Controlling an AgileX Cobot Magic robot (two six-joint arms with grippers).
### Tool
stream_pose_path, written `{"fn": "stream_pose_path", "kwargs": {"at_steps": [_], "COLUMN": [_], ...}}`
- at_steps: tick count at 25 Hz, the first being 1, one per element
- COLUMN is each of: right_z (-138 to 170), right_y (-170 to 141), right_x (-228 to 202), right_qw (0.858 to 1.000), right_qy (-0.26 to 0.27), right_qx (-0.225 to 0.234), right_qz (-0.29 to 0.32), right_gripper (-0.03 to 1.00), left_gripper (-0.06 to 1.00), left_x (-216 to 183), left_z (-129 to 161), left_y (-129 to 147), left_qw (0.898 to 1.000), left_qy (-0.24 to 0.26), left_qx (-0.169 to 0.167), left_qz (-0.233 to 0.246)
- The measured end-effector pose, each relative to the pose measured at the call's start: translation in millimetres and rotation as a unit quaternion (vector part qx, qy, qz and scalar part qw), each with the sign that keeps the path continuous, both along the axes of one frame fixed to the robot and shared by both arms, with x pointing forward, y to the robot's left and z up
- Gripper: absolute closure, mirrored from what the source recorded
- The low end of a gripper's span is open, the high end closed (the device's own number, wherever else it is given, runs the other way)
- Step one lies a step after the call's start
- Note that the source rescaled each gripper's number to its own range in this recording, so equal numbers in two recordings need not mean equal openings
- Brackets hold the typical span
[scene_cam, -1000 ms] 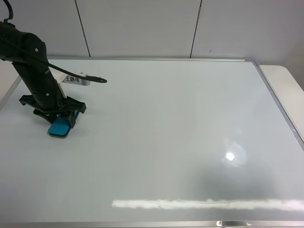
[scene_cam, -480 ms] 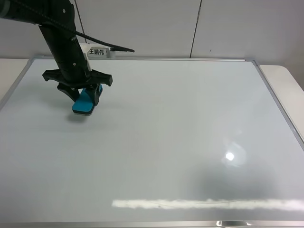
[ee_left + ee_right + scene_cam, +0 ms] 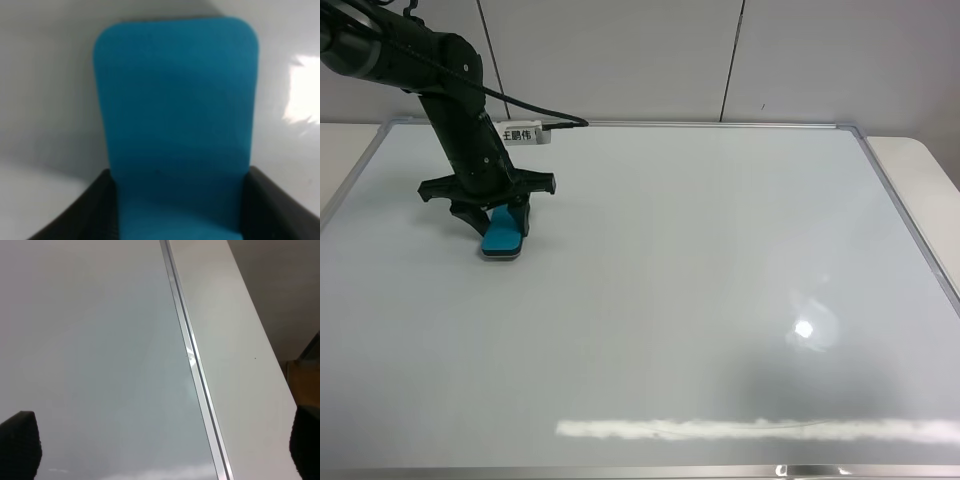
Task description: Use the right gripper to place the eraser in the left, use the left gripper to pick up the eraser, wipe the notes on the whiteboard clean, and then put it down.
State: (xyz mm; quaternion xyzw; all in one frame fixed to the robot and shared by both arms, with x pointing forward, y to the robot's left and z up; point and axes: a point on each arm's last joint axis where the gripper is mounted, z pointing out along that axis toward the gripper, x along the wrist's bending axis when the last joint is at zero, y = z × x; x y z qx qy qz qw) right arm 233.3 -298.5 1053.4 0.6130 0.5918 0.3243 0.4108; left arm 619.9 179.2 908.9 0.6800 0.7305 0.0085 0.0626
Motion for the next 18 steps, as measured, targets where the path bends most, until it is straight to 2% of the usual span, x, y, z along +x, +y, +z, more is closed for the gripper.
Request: {"fn": "stream_pose_path", "kwargs": {"at_steps": [5,8,9,10,12,13,15,18], "right_z": [0.0,0.0,0.0,0.0,0.0,0.0,0.0,0.0], "right_y": [0.0,0.0,0.0,0.0,0.0,0.0,0.0,0.0], "right_x": [0.0,0.0,0.0,0.0,0.0,0.0,0.0,0.0], "right_qw": [1.000,1.000,1.000,1.000,1.000,1.000,1.000,1.000], "right_qy": [0.000,0.000,0.000,0.000,0.000,0.000,0.000,0.000], "right_qx": [0.000,0.000,0.000,0.000,0.000,0.000,0.000,0.000], "right_qz": [0.000,0.000,0.000,0.000,0.000,0.000,0.000,0.000], "right_gripper": [-0.03,-0.03,-0.03,-0.03,-0.03,-0.03,-0.03,-0.03], "left_gripper": [0.87,0.87,0.84,0.75,0.34,0.17,0.02,-0.04], "left_x": [4.2,6.6,7.3,8.0,8.5,8.5,8.3,7.3], "left_z": [0.6,1.1,1.2,1.4,1.5,1.5,1.5,3.3], "left_y": [-1.1,-1.9,-2.1,-2.3,-2.4,-2.4,-2.4,-2.1], "left_qw": [1.000,0.999,0.998,0.998,0.998,0.998,0.998,0.998], "left_qy": [-0.024,-0.040,-0.044,-0.048,-0.050,-0.050,-0.049,-0.047], "left_qx": [-0.006,-0.006,-0.006,-0.008,-0.008,-0.008,-0.008,-0.007], "left_qz": [-0.004,-0.031,-0.034,-0.035,-0.035,-0.035,-0.034,-0.034]}}
